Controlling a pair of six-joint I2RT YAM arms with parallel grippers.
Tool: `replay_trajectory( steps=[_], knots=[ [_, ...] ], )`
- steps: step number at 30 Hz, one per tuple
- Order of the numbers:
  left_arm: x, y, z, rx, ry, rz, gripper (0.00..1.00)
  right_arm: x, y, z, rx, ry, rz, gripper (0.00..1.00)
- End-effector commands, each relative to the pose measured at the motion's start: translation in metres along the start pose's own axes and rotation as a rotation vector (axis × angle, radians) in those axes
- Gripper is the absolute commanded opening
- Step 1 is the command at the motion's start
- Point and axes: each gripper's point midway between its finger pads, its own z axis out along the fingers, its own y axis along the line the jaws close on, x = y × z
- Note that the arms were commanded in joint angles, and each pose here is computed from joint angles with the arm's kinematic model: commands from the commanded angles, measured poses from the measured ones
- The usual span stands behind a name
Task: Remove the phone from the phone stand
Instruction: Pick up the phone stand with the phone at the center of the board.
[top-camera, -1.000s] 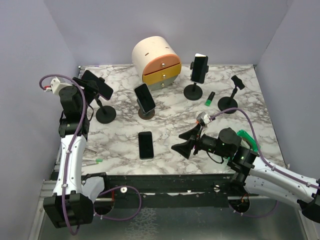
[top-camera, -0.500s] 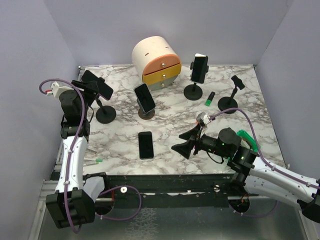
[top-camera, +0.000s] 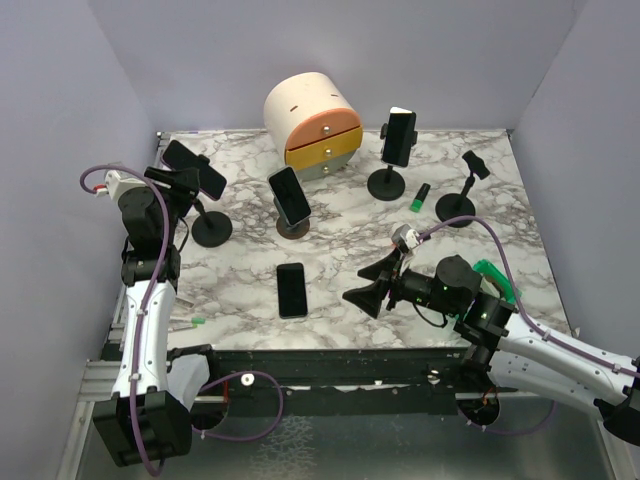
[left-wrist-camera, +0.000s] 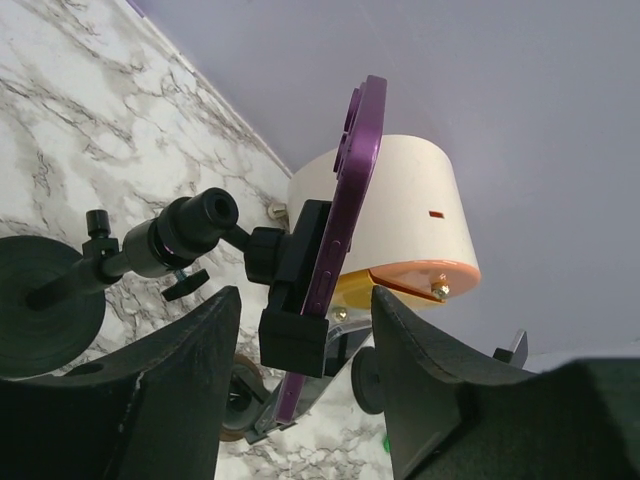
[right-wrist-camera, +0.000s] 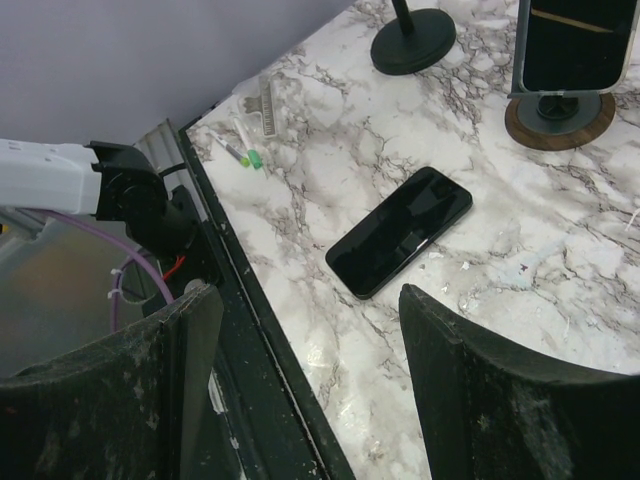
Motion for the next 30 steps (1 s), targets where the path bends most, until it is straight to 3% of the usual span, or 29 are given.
replay_trajectory(
  steps=[1, 23, 30],
  knots=[
    [0.003, 0.002, -0.002, -0.004, 0.019, -0.008, 0.53, -0.005, 0.003, -0.002, -0.003, -0.004, -0.010, 0.77],
    [0.000, -0.009, -0.006, 0.030, 0.021, 0.033, 0.18, -0.004, 0.001, -0.001, 0.005, -0.002, -0.010, 0.77],
    [-0.013, -0.032, -0.012, 0.072, 0.002, 0.084, 0.00, -0.004, 0.001, -0.001, 0.006, 0.001, -0.010, 0.77]
  ],
)
